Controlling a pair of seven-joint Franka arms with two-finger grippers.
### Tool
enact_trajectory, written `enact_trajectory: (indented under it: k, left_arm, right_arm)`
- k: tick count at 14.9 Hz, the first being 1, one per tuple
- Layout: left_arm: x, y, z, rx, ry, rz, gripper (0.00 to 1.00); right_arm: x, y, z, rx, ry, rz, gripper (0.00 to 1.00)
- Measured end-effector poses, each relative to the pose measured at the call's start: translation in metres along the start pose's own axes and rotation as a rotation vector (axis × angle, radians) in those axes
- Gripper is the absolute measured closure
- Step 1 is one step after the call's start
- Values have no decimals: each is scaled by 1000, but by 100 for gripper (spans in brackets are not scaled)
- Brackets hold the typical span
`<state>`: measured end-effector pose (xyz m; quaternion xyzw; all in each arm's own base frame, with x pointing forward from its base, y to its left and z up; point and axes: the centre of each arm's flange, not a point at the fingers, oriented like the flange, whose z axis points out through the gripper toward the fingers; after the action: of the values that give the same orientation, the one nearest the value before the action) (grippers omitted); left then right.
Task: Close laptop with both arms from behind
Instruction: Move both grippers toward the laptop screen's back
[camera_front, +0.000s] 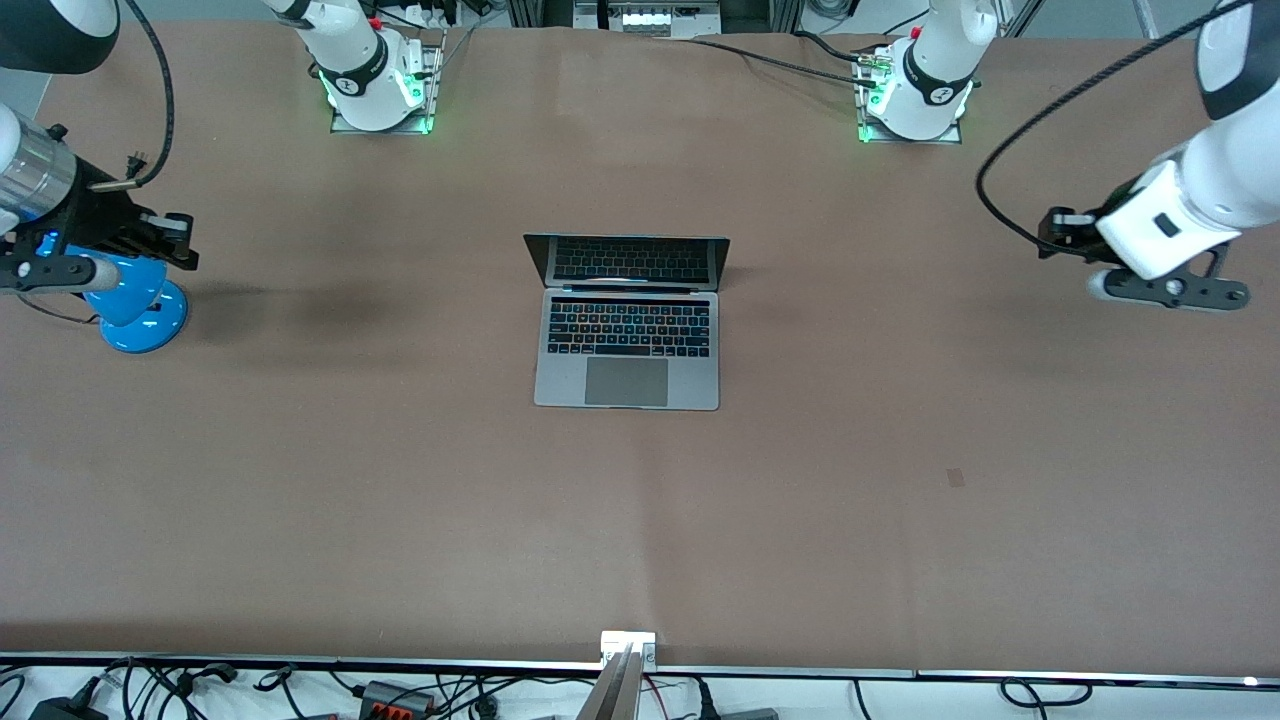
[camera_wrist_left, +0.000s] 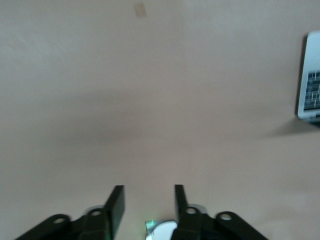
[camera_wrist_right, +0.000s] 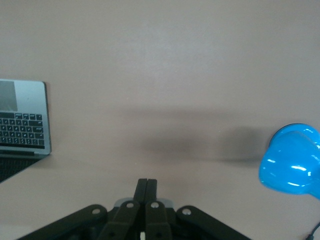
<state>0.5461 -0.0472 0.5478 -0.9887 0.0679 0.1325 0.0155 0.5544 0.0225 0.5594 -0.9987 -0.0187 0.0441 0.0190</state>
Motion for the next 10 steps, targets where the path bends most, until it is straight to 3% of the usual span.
enact_trajectory:
  k: [3, 4, 7, 10]
  left_arm:
    - [-8, 33, 5, 6, -74, 54, 87]
    - [-10, 45, 6, -8, -91, 66, 92]
    - [-19, 75, 11, -105, -162, 62, 93]
    - [-27, 115, 22, -205, -236, 53, 98]
  right_arm:
    - [-4, -37, 9, 4, -47, -62, 99]
    - [-5, -53, 15, 1, -74, -89, 99]
    - [-9, -97, 41, -10, -165, -164, 99]
    - [-14, -129, 67, 23, -235, -207, 99]
